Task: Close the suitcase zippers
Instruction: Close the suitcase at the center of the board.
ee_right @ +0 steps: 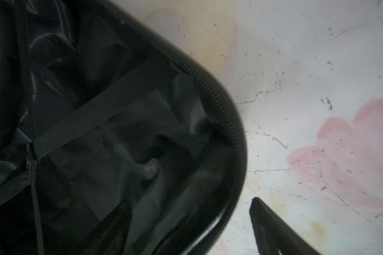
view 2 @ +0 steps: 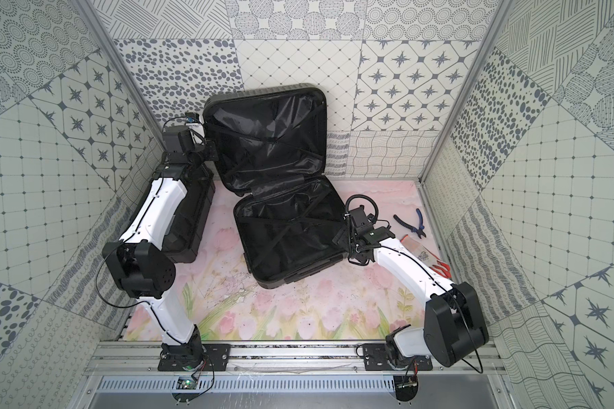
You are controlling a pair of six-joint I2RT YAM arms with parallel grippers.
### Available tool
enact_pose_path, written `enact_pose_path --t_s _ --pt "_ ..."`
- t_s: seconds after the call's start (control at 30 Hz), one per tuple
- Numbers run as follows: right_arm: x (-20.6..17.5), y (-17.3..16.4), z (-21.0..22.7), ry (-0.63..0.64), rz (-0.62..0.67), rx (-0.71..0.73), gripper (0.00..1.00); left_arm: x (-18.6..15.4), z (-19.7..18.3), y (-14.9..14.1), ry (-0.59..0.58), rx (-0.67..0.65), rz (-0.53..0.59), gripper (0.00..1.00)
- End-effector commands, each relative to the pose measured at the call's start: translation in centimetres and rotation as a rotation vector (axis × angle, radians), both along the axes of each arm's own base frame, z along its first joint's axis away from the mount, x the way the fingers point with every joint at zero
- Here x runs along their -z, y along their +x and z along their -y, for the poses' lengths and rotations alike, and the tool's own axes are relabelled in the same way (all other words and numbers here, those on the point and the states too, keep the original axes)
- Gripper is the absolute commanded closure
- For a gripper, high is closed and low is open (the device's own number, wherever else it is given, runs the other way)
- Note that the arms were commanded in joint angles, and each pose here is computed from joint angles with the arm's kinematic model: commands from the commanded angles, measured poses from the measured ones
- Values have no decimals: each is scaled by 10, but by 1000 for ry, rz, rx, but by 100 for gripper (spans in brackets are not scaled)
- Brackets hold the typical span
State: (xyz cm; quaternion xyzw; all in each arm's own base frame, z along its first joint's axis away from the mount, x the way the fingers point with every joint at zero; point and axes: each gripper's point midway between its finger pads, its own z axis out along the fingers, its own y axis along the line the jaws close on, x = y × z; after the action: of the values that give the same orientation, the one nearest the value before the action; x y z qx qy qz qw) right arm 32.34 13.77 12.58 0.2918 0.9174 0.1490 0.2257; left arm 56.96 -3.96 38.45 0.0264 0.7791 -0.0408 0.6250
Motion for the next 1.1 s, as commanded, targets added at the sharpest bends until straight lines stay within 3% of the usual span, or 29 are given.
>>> enact_pose_path --t_s 0.0,0.17,0.3,0.4,0.57,0.77,1.07 --pt "12 -2 -8 84 -41 79 23 -32 50 -31 -4 201 144 100" --pt "25 -2 -12 109 -49 80 48 -32 68 -68 -23 249 167 100" --pt "29 -1 -21 151 -49 65 82 -22 88 -104 -18 287 159 100" --pt "35 -4 -23 162 -71 73 100 -8 101 -133 -19 310 151 100" --pt "35 -4 -29 193 -64 100 100 15 110 -181 -59 312 134 100" --pt "25 1 -50 263 -27 103 100 72 114 -225 -116 299 5 99" --pt "8 9 -64 299 32 89 98 126 110 -285 -156 309 -143 78"
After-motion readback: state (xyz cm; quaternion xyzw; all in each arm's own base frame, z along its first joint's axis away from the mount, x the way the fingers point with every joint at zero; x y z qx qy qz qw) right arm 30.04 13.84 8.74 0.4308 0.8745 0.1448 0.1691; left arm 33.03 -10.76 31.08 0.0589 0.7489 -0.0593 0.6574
